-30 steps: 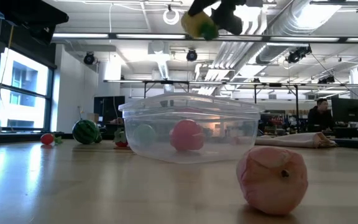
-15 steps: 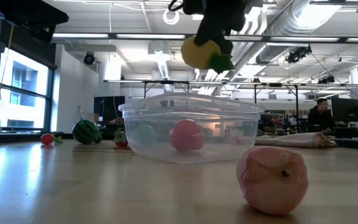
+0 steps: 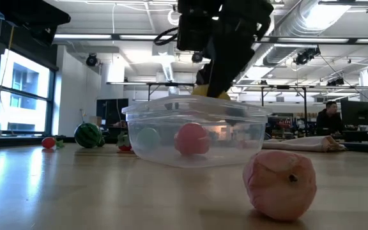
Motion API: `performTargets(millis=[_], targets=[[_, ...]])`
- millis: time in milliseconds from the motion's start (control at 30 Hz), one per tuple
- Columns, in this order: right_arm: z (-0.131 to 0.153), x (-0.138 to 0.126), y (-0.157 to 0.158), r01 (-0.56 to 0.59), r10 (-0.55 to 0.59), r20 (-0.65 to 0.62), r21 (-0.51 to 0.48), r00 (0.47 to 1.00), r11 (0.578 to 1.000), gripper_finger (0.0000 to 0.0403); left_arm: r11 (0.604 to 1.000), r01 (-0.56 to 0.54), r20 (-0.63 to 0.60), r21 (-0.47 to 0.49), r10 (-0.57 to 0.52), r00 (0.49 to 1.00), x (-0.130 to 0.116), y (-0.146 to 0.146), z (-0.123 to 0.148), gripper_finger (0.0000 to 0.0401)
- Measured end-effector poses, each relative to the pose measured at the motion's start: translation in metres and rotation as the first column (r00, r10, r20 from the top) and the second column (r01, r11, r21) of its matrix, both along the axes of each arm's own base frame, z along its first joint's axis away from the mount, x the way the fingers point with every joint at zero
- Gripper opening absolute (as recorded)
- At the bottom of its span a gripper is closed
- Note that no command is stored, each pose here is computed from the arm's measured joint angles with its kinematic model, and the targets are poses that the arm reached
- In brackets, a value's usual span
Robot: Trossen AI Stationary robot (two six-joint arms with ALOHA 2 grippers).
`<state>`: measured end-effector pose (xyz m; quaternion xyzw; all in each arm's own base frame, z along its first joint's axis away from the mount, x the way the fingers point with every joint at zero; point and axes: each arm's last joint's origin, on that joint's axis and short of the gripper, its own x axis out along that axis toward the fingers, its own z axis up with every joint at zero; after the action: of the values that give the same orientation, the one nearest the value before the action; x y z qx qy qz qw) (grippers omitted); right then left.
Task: Pick and placing Produce into tupperware
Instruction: Put the yellow pineapple into the transparent container
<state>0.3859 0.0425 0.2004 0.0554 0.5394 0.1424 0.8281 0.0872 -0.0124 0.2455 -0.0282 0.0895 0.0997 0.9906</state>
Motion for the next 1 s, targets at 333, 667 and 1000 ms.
performTargets(millis=[333, 667, 1000], targets=[[-0.011, -0.002, 0.006, -0.183, 0.182, -0.019, -0.077, 0.983, 0.980, 0.0213, 1.000, 0.000, 0.000, 0.000, 0.000, 1.000, 0.000, 0.000, 0.000, 0.0008], [-0.018, -0.003, 0.009, -0.238, 0.234, -0.041, -0.154, 0.971, 0.959, 0.0213, 1.000, 0.000, -0.001, 0.000, 0.000, 1.000, 0.000, 0.000, 0.000, 0.0008], [-0.018, -0.003, 0.007, -0.201, 0.193, -0.059, -0.203, 0.979, 0.958, 0.0214, 1.000, 0.000, 0.000, 0.000, 0.000, 1.000, 0.000, 0.000, 0.000, 0.0008]])
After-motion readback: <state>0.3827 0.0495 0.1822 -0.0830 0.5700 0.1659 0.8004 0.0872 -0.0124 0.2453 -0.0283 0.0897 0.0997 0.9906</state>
